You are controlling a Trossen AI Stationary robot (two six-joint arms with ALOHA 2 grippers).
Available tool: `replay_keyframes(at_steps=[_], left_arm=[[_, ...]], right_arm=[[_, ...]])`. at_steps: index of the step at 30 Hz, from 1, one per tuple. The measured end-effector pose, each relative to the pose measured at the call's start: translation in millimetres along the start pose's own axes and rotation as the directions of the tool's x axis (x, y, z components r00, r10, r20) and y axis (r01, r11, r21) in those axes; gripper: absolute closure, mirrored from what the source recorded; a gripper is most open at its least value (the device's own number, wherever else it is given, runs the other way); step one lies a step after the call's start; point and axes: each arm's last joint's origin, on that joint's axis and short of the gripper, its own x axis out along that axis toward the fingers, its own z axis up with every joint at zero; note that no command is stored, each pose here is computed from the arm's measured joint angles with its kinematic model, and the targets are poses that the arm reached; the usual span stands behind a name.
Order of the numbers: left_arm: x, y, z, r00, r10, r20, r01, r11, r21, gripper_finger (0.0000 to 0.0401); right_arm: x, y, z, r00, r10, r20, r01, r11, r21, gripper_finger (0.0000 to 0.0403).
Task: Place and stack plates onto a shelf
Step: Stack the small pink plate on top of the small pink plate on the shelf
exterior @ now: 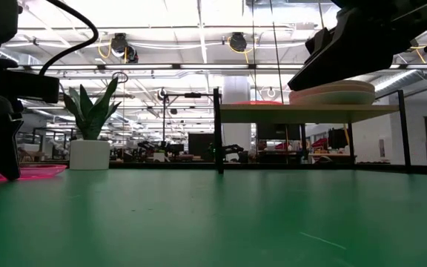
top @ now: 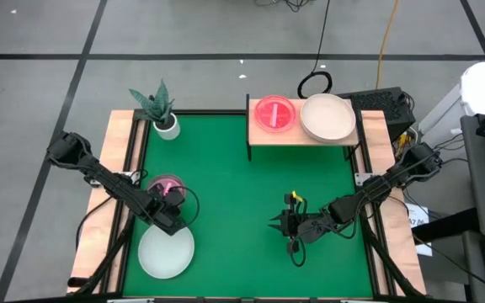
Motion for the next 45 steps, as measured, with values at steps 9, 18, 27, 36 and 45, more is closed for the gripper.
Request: replay_keyframes(at_steps=[9,18,27,36,45], left_arm=[[0.0,0.1,-0.2,1.0,0.0,-0.005,0.0,1.0,0.011,0.0325],[-0.1,0.6,-0.5,1.0,0.005,-0.01,-0.004,1.0,0.022,0.0325],[-0.2,1.4,-0.9,1.0,0.011,-0.017,-0.01,0.997,0.07,0.0325],[-0.2,1.6,-0.8,1.0,0.015,-0.009,-0.012,0.945,0.326,0.0325],[-0.6,5.0,-2.8,0.998,0.045,-0.04,-0.025,0.914,0.405,0.0325]], right_arm=[[0.0,0.0,-0.2,1.0,0.0,-0.002,0.0,1.0,-0.001,0.0348],[0.0,0.0,-0.3,1.0,0.0,-0.003,0.0,1.0,-0.001,0.0348],[0.0,0.0,-0.4,1.0,0.001,-0.003,-0.001,1.0,-0.001,0.0348],[0.0,-0.1,-0.3,1.0,0.0,-0.004,0.0,1.0,-0.001,0.0348],[0.5,-1.3,-8.8,1.0,-0.003,-0.022,0.003,1.0,0.013,0.0348]])
